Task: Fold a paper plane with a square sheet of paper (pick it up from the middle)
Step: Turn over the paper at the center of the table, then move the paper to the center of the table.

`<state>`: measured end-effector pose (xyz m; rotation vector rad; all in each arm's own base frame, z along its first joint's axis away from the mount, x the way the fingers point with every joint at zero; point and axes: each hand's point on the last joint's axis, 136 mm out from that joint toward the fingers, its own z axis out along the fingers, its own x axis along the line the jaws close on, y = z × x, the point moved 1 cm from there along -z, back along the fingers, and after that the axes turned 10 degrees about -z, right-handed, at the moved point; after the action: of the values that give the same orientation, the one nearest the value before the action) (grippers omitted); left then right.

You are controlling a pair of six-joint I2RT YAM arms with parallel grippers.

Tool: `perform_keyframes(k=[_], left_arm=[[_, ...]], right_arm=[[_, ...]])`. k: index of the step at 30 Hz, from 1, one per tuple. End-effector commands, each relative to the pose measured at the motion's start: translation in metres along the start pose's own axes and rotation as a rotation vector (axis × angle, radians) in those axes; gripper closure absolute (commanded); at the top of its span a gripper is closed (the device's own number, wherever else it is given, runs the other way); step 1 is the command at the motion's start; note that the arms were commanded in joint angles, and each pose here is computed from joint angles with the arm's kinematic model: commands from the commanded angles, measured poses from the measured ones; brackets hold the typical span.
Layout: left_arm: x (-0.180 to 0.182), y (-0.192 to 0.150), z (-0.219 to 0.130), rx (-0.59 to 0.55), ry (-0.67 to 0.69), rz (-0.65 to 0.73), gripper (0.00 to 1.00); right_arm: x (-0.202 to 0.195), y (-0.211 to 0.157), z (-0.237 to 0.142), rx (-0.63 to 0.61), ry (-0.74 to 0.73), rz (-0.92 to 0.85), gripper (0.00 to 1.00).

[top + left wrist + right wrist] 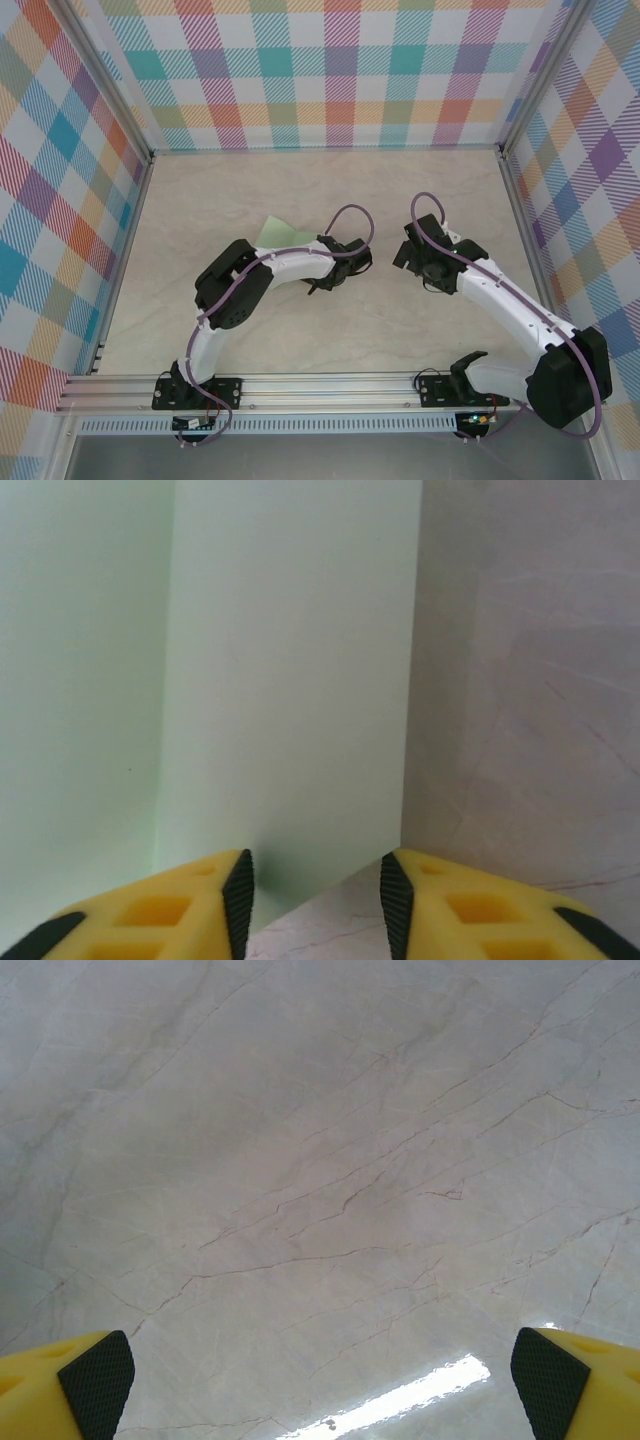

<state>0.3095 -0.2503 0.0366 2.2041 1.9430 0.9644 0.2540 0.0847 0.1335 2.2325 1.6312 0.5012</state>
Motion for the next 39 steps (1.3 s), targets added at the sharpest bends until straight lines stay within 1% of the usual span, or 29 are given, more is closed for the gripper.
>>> perform_keyframes(k=[1,5,8,10,12,13,15,17,19,21,24,26,29,30,32,35,39], left_arm=[[-0.005,0.006,-0.021,-0.015,-0.108,-0.052,0.53],[-0.007,0.008,-0.029,0.006,-0.182,-0.081,0.49],[-0.006,0.008,-0.036,0.032,-0.253,-0.108,0.49],[-0.006,0.012,-0.052,0.022,-0.328,-0.126,0.49],[-0.005,0.02,-0.076,0.006,-0.433,-0.151,0.47],[-0.004,0.024,-0.088,-0.004,-0.481,-0.164,0.45],[0.002,0.032,-0.111,-0.024,-0.592,-0.21,0.39],[0.013,0.039,-0.126,-0.038,-0.674,-0.262,0.34],[0.03,0.043,-0.13,-0.044,-0.717,-0.332,0.28],[0.051,0.044,-0.121,-0.034,-0.723,-0.422,0.23],[0.086,0.036,-0.093,0.016,-0.672,-0.565,0.16],[0.11,0.025,-0.07,0.066,-0.618,-0.658,0.11],[0.136,0.003,-0.039,0.14,-0.553,-0.768,0.02],[0.142,-0.003,-0.032,0.16,-0.536,-0.794,0.01],[0.155,-0.016,-0.018,0.195,-0.502,-0.854,0.0],[0.167,-0.029,-0.005,0.216,-0.473,-0.918,0.0],[0.175,-0.036,0.001,0.224,-0.449,-0.95,0.0]], right_arm=[[-0.003,0.005,-0.005,-0.007,-0.014,0.005,0.0],[0.002,0.008,-0.007,-0.008,-0.001,-0.002,0.0],[0.005,0.011,-0.009,-0.012,0.012,-0.007,0.0],[0.008,0.013,-0.012,-0.015,0.025,-0.016,0.0],[0.014,0.017,-0.014,-0.02,0.051,-0.038,0.0],[0.018,0.019,-0.015,-0.02,0.066,-0.05,0.0],[0.034,0.023,-0.016,-0.009,0.126,-0.094,0.0],[0.055,0.026,-0.014,0.016,0.208,-0.14,0.0],[0.081,0.024,-0.009,0.055,0.304,-0.188,0.0],[0.11,0.022,-0.006,0.089,0.391,-0.227,0.01],[0.156,0.013,0.0,0.133,0.476,-0.309,0.09],[0.189,0.004,0.003,0.169,0.538,-0.36,0.16],[0.231,-0.008,0.007,0.186,0.597,-0.417,0.21],[0.244,-0.011,0.007,0.188,0.62,-0.433,0.24],[0.268,-0.02,0.012,0.21,0.637,-0.459,0.27],[0.297,-0.031,0.023,0.242,0.652,-0.487,0.32],[0.32,-0.042,0.042,0.285,0.648,-0.505,0.36]])
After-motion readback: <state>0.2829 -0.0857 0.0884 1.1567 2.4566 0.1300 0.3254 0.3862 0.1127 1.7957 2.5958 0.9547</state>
